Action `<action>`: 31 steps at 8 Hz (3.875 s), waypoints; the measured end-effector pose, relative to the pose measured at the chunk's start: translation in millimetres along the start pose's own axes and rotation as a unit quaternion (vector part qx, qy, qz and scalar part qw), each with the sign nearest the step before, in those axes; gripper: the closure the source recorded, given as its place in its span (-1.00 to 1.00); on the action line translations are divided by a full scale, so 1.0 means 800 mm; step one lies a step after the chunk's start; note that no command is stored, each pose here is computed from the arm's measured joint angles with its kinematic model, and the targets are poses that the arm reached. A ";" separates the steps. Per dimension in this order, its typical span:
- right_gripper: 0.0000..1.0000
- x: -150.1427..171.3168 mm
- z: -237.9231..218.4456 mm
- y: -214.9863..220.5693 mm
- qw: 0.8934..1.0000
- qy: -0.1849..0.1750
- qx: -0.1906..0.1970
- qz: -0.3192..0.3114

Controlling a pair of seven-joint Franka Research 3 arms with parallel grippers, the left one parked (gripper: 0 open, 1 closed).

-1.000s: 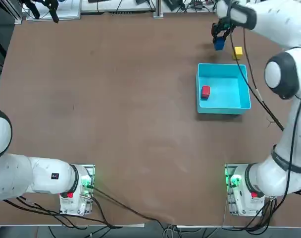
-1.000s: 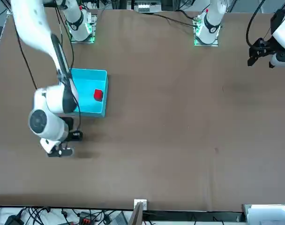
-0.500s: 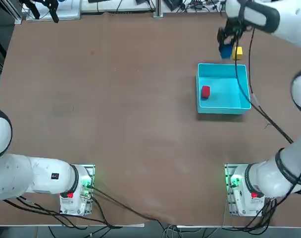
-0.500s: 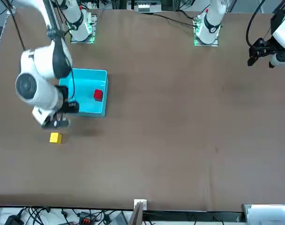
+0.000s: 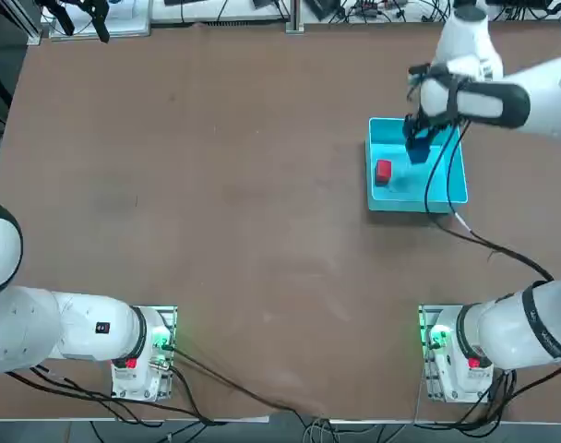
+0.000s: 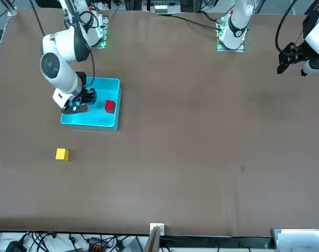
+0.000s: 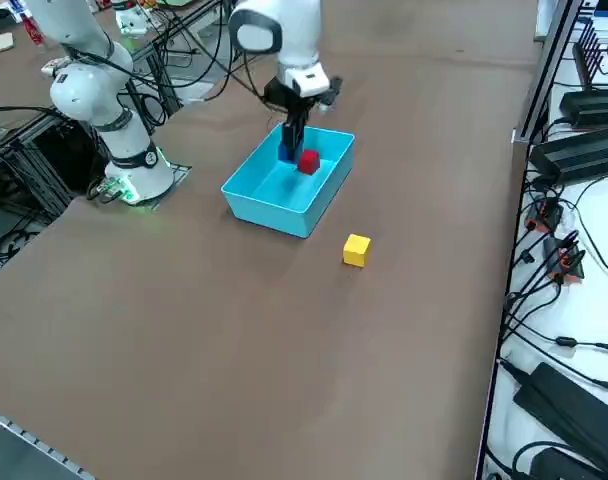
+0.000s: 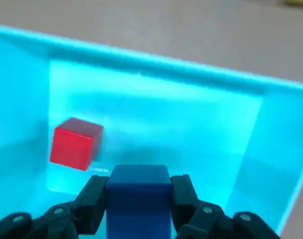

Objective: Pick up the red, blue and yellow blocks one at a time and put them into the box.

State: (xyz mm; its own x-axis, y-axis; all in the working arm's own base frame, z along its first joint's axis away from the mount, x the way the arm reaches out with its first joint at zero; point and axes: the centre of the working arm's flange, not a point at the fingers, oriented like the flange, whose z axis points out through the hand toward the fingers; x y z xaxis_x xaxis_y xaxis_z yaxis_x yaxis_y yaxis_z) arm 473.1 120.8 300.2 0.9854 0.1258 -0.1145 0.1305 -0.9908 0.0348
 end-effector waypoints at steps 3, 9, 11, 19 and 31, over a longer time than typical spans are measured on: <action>-0.70 -0.012 0.032 0.001 1.000 0.011 0.002 0.000; -1.00 0.088 -0.110 0.064 0.998 0.055 0.002 -0.014; -1.00 0.160 -0.106 0.146 0.998 0.064 -0.005 -0.027; -1.00 0.247 0.074 0.257 0.998 0.052 -0.011 -0.036; -0.42 0.137 -0.111 0.195 0.999 0.010 0.011 -0.039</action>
State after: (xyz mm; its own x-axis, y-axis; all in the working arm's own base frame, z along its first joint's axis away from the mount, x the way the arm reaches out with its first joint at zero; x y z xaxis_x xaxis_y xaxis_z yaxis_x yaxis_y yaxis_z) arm 611.4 -15.3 381.5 0.9743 0.2034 -0.0964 0.2048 -0.9788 0.0056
